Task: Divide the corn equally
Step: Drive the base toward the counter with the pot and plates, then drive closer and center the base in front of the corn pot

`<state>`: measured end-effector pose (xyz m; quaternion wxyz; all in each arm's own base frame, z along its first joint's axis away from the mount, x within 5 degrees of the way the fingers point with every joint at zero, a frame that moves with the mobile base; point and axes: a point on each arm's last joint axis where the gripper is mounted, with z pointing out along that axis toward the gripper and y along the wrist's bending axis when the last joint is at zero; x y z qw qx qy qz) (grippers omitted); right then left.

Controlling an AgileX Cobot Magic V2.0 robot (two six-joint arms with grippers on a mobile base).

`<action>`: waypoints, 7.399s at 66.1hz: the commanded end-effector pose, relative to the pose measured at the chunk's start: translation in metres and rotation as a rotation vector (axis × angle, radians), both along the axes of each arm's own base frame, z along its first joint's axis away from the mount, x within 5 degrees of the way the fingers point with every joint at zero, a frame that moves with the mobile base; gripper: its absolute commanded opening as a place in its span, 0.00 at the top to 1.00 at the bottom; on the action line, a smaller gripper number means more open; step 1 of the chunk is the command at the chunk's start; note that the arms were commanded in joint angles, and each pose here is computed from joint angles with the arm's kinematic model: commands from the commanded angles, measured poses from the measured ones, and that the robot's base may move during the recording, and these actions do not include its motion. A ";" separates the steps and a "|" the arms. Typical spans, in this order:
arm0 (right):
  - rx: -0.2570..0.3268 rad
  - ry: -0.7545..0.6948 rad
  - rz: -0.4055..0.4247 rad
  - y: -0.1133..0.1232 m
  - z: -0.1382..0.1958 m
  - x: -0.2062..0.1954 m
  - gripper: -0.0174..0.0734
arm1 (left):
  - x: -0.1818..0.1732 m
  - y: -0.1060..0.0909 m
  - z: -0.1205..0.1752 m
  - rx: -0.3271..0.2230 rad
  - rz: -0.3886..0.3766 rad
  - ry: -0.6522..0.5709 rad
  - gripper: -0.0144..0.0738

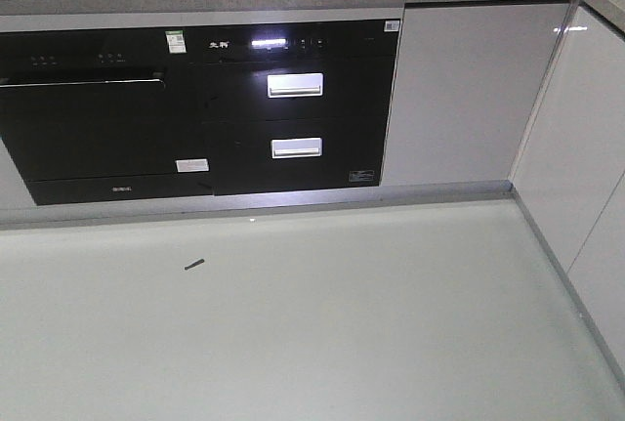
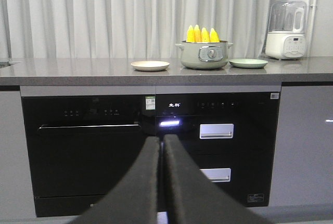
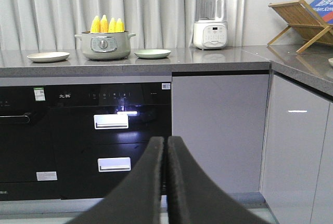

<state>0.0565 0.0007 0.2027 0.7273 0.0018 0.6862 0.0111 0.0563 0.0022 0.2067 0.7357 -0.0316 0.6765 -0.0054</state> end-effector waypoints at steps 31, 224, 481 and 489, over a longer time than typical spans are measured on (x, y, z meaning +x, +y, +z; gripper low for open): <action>-0.005 -0.071 0.002 0.000 0.004 0.000 0.81 | -0.001 0.000 0.003 -0.015 -0.008 -0.079 0.84; -0.005 -0.071 0.002 0.000 0.004 0.000 0.81 | -0.001 0.000 0.003 -0.015 -0.008 -0.079 0.84; -0.005 -0.071 0.002 0.000 0.004 0.000 0.81 | -0.001 0.000 0.003 -0.015 -0.008 -0.079 0.84; -0.005 -0.071 0.002 0.000 0.004 0.000 0.81 | -0.001 0.000 0.003 -0.015 -0.008 -0.079 0.84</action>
